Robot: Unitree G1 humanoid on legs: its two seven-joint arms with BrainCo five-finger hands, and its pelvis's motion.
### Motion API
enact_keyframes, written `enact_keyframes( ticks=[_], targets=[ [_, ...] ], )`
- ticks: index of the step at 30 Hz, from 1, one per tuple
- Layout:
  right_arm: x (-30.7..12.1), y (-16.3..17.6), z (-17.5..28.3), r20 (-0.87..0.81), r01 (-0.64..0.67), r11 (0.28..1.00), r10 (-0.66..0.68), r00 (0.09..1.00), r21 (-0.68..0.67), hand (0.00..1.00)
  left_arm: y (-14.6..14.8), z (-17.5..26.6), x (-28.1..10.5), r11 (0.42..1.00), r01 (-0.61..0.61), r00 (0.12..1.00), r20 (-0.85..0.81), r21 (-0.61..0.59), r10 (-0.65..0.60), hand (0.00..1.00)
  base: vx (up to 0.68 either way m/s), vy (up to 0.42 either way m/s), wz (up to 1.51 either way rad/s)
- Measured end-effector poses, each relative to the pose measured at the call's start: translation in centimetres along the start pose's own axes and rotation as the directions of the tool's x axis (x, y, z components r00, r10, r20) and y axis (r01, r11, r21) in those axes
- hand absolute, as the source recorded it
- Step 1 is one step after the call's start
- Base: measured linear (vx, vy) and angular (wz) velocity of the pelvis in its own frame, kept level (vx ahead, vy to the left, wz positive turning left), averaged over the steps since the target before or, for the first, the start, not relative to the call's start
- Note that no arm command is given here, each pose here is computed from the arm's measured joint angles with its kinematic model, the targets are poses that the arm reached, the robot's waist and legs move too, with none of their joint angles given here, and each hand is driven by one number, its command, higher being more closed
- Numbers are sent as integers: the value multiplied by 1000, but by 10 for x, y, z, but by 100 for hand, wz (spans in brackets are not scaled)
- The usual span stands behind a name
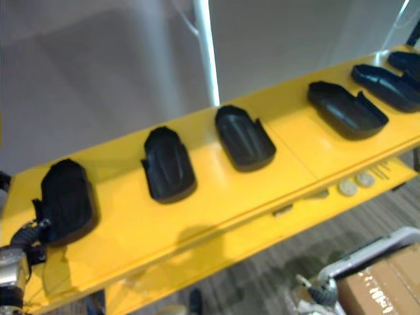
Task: Walk over and take plastic housings, then place them on the shelf
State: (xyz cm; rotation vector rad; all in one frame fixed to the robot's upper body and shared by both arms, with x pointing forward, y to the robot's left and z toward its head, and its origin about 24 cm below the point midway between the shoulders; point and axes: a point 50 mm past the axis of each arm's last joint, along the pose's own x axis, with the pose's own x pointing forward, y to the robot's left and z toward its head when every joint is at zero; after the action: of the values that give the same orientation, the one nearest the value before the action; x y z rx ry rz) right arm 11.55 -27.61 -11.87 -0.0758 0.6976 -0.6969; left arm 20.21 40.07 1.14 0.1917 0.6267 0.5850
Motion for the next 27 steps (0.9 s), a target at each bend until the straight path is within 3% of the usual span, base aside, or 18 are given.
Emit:
enact_keyframes(
  ticks=[12,19,27],
  targets=[
    [21,12,112,375,-37,998,17,927,48,0,12,64,-16,982,-119,939,303,-147,160,0,-17,0,7],
    [19,14,119,404,-49,998,27,914,44,0,17,70,-20,964,-207,913,320,-167,252,0,4,-3,0],
    [18,14,118,406,-40,998,19,914,42,0,20,67,-20,961,-241,913,304,-132,271,0,3,-7,-1]
  ],
)
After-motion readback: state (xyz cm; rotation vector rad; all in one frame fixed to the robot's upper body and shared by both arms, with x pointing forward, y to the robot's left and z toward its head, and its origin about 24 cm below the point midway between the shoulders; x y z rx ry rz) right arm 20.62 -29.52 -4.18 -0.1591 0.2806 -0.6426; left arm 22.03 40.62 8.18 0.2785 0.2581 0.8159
